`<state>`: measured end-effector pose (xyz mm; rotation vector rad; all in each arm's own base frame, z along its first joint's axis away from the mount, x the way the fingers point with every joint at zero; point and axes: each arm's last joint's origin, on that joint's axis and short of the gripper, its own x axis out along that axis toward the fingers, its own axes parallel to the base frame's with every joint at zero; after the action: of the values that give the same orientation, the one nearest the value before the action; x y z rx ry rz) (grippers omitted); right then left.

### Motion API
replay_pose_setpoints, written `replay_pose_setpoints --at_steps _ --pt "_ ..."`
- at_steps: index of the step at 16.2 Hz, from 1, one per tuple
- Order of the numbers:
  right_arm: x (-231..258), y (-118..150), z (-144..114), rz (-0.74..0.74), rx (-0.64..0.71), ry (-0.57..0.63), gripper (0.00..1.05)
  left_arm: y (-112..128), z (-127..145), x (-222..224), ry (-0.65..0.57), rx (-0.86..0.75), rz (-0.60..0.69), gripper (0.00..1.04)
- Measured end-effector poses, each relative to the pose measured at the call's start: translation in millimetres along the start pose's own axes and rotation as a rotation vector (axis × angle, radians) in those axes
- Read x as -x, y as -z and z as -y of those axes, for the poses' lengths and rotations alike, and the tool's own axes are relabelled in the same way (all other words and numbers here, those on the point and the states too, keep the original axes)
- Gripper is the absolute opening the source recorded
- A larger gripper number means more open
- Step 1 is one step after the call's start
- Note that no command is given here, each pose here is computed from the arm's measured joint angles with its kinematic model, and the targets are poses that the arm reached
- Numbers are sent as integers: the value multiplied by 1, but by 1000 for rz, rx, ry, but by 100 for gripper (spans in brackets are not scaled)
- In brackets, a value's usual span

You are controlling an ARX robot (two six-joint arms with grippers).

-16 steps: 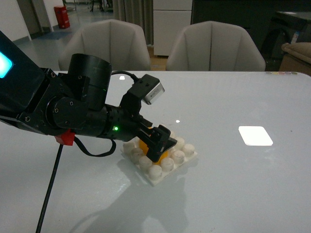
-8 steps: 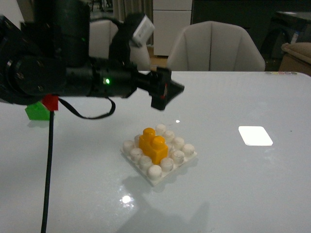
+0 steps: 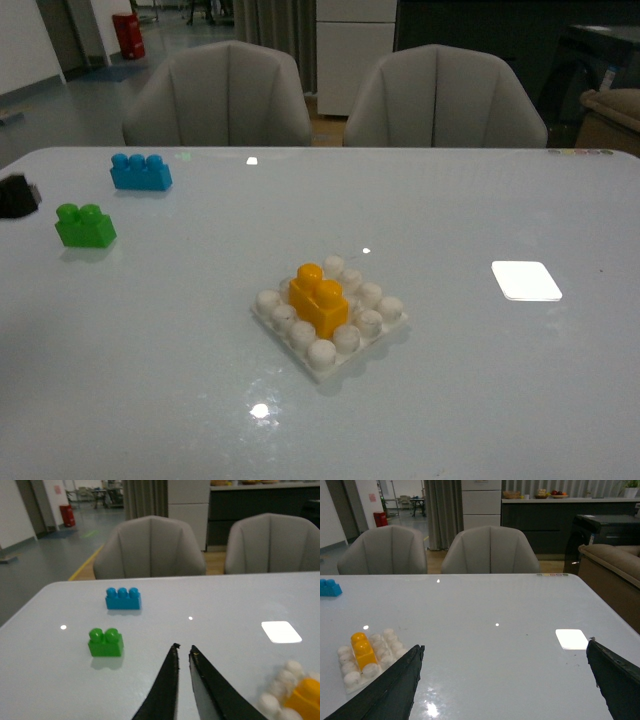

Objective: Insert yellow block into base center

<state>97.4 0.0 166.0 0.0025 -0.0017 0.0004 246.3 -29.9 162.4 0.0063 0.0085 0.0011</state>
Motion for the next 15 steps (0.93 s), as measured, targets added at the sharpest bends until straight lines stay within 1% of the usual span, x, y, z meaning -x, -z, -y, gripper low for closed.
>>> replay_pose_setpoints --at_steps 1,4,7,9,11,15 --pt "0 0 0 0 0 0 98 3 -3 13 11 4 -14 2" --pt "0 0 0 0 0 0 98 1 -15 40 -9 2 -4 2" --pt "0 0 0 0 0 0 98 2 -22 62 19 2 -12 2" --pt "0 0 0 0 0 0 98 1 -31 72 -19 4 -8 2" --pt "0 0 0 0 0 0 98 2 -30 84 2 3 -13 2" --pt "0 0 0 0 0 0 98 0 -30 98 1 3 -1 2"
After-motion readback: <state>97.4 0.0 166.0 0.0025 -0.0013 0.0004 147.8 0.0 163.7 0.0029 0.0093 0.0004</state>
